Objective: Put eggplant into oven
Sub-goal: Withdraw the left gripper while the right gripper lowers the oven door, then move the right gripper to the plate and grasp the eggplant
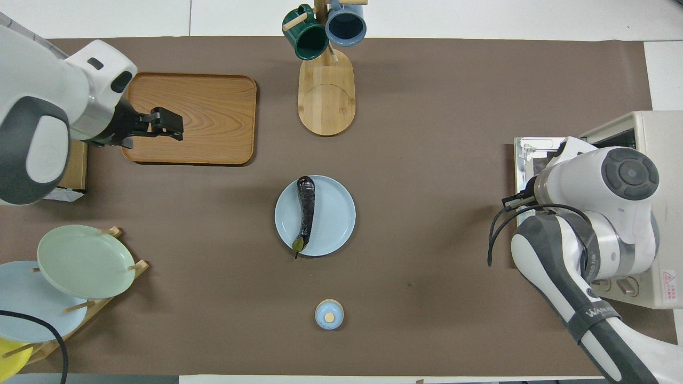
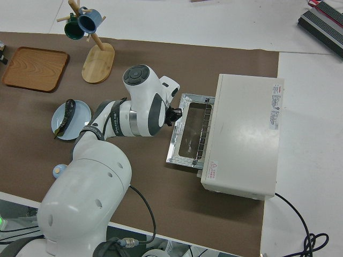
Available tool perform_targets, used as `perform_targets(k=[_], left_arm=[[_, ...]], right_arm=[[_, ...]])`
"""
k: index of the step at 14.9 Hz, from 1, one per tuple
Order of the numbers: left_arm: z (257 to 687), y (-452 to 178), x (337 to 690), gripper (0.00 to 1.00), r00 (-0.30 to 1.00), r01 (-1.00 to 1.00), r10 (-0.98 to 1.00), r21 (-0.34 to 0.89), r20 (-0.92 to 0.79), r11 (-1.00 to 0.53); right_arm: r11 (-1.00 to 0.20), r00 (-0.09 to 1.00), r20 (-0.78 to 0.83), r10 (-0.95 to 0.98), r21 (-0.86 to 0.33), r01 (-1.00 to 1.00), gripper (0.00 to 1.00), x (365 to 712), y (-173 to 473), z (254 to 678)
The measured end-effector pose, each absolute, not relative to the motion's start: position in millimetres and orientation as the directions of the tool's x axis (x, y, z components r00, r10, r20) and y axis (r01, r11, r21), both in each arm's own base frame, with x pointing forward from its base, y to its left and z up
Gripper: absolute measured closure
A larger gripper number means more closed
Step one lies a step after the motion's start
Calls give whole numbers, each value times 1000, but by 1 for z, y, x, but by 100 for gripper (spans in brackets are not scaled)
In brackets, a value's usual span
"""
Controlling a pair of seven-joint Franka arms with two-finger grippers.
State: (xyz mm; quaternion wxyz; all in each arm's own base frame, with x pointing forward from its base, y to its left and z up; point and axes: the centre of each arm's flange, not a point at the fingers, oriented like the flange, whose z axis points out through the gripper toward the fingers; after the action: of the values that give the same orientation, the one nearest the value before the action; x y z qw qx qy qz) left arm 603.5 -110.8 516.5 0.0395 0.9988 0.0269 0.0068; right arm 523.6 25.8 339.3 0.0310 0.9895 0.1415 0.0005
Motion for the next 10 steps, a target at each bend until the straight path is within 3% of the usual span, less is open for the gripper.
perform_targets(k=[5, 10], left_arm=[[561, -79, 571, 0, 999, 13, 11, 71, -33, -997], [567, -78, 543, 0, 995, 1, -4, 54, -99, -999]], right_arm=[[-967, 967, 2, 253, 32, 253, 99, 524, 56, 339], [-975, 974, 51, 220, -29, 221, 99, 512, 241, 397]])
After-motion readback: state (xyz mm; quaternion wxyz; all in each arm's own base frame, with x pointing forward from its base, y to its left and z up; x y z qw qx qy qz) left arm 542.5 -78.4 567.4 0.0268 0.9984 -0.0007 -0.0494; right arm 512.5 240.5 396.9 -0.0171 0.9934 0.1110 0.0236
